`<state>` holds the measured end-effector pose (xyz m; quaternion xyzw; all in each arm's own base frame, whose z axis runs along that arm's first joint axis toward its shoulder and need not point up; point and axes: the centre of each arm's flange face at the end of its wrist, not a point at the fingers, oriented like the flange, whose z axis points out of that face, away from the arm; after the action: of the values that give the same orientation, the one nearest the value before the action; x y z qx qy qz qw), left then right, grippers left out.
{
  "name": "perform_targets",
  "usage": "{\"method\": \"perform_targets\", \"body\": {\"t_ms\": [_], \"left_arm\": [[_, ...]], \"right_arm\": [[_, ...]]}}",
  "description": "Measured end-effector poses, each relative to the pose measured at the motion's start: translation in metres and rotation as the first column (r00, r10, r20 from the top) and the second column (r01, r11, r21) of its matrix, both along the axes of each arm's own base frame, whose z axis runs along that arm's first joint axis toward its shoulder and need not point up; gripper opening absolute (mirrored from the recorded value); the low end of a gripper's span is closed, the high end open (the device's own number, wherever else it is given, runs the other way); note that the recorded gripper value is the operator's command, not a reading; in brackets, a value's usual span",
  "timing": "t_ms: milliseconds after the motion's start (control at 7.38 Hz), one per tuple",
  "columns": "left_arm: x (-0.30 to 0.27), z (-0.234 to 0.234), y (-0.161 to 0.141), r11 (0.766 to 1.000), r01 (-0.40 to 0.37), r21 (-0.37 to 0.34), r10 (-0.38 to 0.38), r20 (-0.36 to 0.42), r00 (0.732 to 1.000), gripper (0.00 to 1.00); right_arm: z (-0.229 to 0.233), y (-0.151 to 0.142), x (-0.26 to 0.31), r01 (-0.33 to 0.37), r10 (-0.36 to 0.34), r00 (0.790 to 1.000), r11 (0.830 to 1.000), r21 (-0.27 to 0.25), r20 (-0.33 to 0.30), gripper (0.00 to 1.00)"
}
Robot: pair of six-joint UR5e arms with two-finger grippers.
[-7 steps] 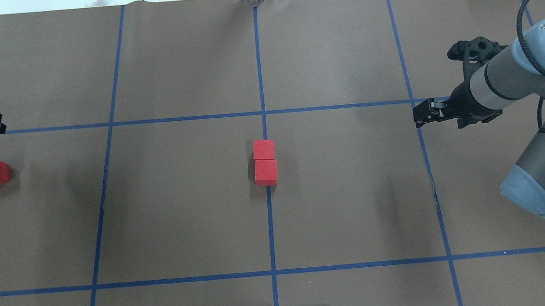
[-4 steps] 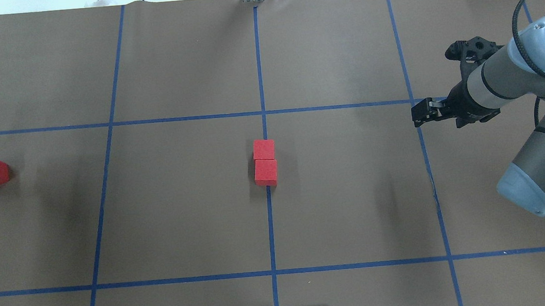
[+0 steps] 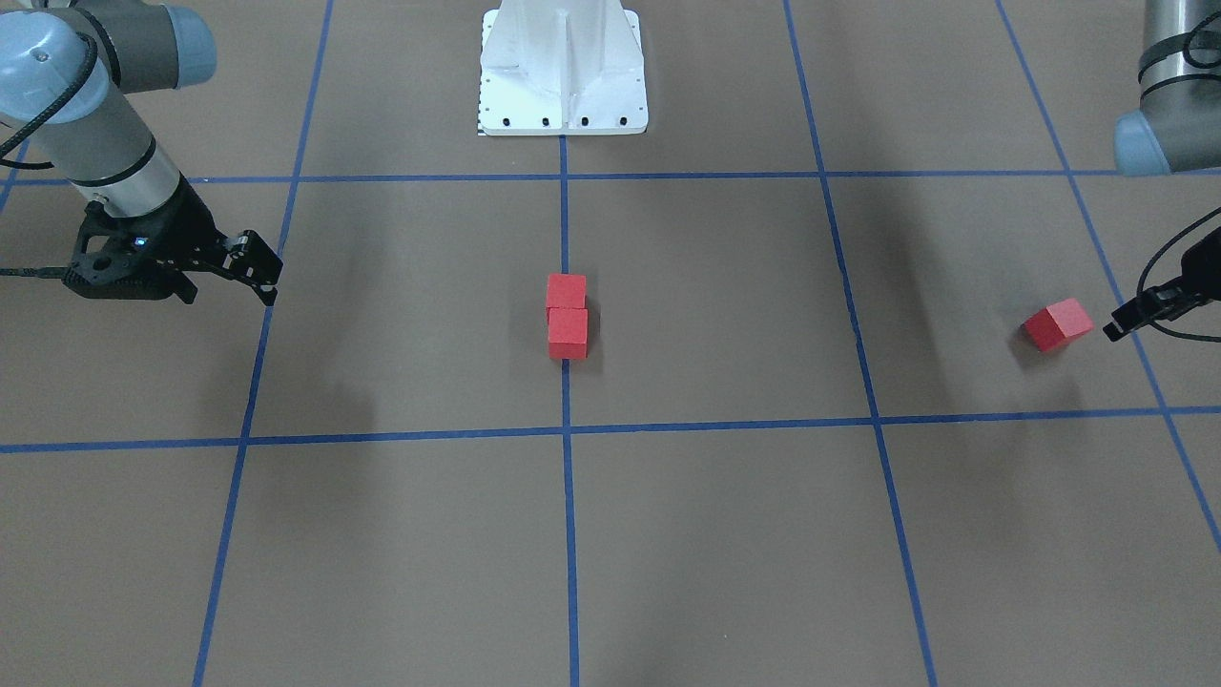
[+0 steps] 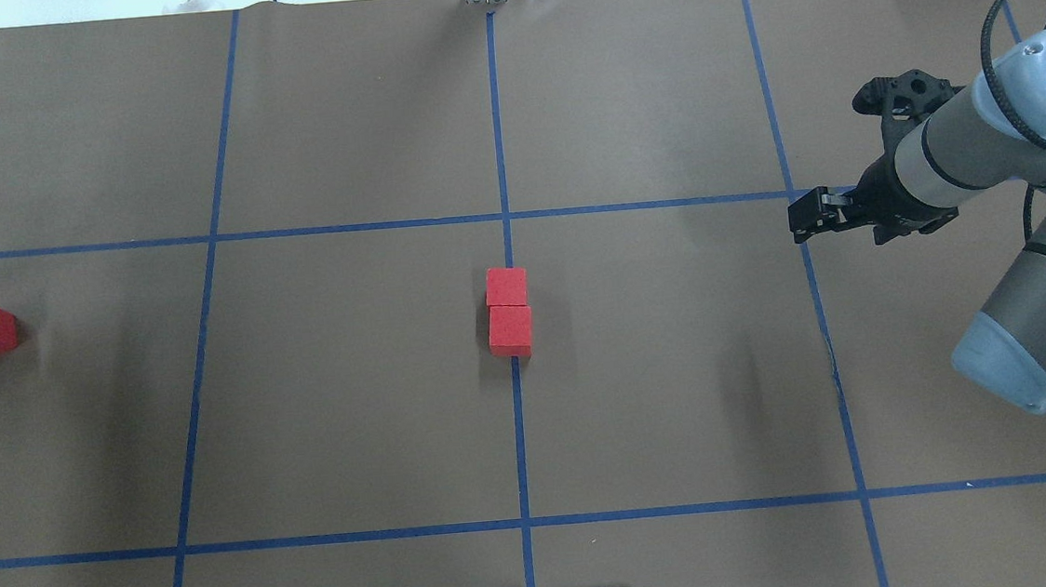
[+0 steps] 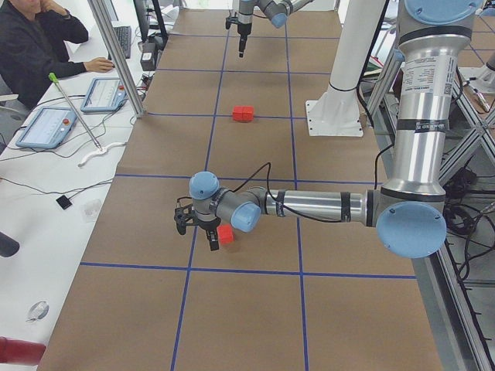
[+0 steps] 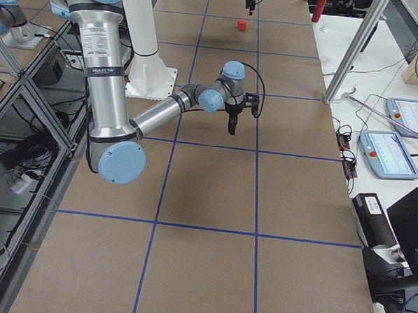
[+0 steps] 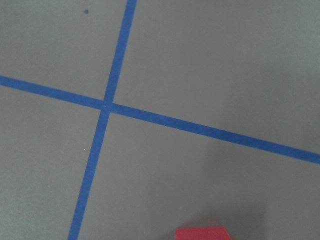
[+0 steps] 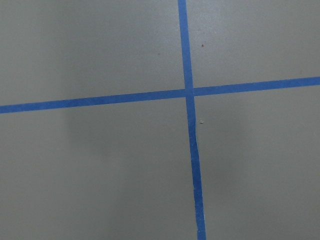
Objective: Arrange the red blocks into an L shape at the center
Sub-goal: 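Lower the left gripper onto the remaining red cube and grasp it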
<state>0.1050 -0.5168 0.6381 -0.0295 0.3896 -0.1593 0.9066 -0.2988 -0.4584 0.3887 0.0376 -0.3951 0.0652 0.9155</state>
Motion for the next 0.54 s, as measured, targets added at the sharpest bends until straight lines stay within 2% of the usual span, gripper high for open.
{"method": "perform_targets", "body": {"t_ms": [271,542], "left_arm": [[0.0015,0.0006,0.0036,0.999,0.044,-0.025,-0.045,-0.016,0.999,1.00],[0.0058,-0.0020,0.0054,0.997,0.054,-0.048,-0.057,-0.046,0.997,1.00]], "right_arm": [[0.0020,-0.0007,-0.0005,0.000,0.000,1.000,1.000,-0.003,-0.003,1.00],[0.0041,-0.0012,-0.0013,0.000,0.000,1.000,1.000,-0.006,-0.006,1.00]]}}
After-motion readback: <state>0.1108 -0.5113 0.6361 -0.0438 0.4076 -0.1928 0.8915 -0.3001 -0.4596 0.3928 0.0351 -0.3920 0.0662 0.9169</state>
